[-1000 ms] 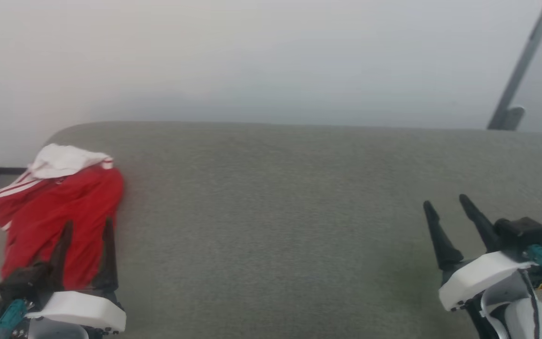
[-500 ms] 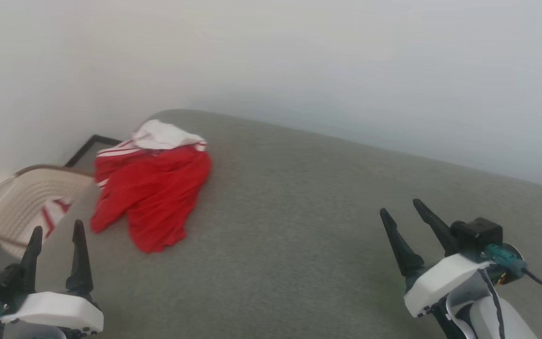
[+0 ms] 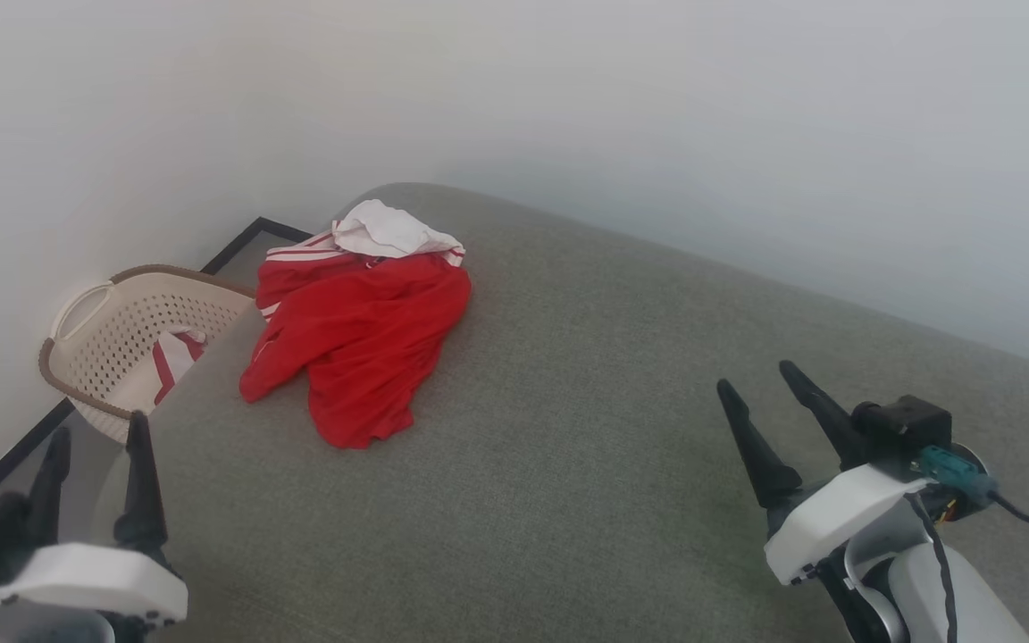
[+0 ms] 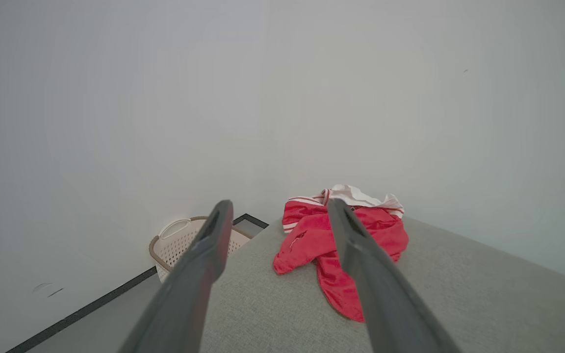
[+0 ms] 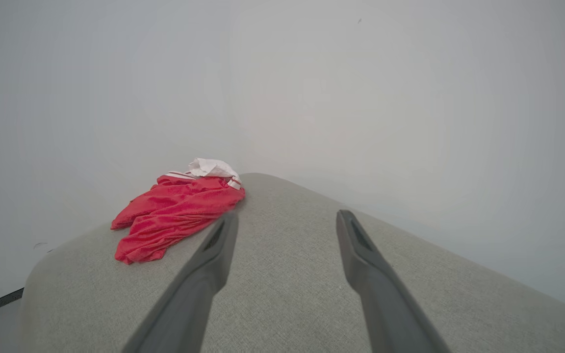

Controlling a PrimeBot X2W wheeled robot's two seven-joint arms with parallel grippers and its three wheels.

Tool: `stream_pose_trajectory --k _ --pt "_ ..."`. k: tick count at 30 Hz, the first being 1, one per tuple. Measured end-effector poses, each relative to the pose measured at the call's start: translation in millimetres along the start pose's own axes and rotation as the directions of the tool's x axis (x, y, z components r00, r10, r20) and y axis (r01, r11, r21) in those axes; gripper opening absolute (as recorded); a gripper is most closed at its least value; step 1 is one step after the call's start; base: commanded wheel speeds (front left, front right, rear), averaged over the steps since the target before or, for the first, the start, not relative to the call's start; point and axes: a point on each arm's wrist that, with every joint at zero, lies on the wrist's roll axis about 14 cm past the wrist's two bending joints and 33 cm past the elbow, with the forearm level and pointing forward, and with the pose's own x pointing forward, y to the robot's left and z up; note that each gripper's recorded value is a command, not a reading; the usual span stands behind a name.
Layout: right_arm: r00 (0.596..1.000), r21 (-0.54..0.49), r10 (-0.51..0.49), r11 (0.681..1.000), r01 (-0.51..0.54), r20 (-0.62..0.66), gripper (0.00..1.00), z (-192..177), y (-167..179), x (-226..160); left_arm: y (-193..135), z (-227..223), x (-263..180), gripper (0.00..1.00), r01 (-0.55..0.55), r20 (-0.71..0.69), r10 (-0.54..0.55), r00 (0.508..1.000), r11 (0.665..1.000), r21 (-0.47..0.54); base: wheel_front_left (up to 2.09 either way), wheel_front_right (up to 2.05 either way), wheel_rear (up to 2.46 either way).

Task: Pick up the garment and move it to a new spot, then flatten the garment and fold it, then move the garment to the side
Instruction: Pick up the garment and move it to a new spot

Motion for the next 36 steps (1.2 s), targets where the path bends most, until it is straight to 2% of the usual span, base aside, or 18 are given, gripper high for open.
stream_pose_trajectory --k 7,12,19,23,28,33,34,35,36 --pt "0.999 -0.002 -0.048 0.999 0.048 -0.009 1.0 -2.8 -21.9 -6.1 -15.8 8.2 29.7 1.0 0.062 -0.02 -0.062 0.998 0.998 -0.012 0.0 0.0 0.0" --pt "0.994 -0.018 -0.111 0.994 0.111 -0.006 1.0 0.4 -58.1 -10.4 -44.2 6.3 73.7 1.0 0.138 -0.056 -0.137 0.989 0.99 0.013 0.0 0.0 0.0" --pt "0.979 -0.04 -0.205 0.978 0.205 -0.011 1.0 -3.6 -113.0 -19.1 -91.4 -18.8 136.6 1.0 0.227 -0.161 -0.221 0.962 0.974 0.015 0.0 0.0 0.0" --pt "0.966 -0.043 -0.257 0.966 0.256 -0.014 1.0 -10.4 -141.9 -24.2 -112.8 -51.0 170.9 1.0 0.249 -0.271 -0.234 0.934 0.968 0.024 0.0 0.0 0.0" --pt "0.948 -0.043 -0.313 0.949 0.311 -0.052 1.0 -31.6 -171.9 -33.7 -133.9 -113.6 198.1 1.0 0.258 -0.457 -0.215 0.863 0.966 0.033 0.0 0.0 0.0" --pt "0.931 -0.048 -0.351 0.936 0.348 -0.096 1.0 -53.3 -193.3 -42.5 -142.3 -186.5 201.8 1.0 0.248 -0.665 -0.146 0.732 0.967 0.06 0.0 0.0 0.0" --pt "0.931 -0.048 -0.351 0.936 0.348 -0.096 1.0 -53.3 -193.3 -42.5 -142.3 -186.5 201.8 1.0 0.248 -0.665 -0.146 0.732 0.967 0.06 0.0 0.0 0.0" --pt "0.926 -0.053 -0.362 0.932 0.359 -0.108 1.0 -59.8 -200.8 -44.6 -141.4 -212.9 198.4 1.0 0.236 -0.738 -0.106 0.667 0.969 0.075 0.0 0.0 0.0" --pt "0.923 -0.055 -0.366 0.93 0.362 -0.115 1.0 -62.9 -203.6 -45.6 -139.6 -224.5 196.1 1.0 0.23 -0.767 -0.082 0.636 0.969 0.088 0.0 0.0 0.0"
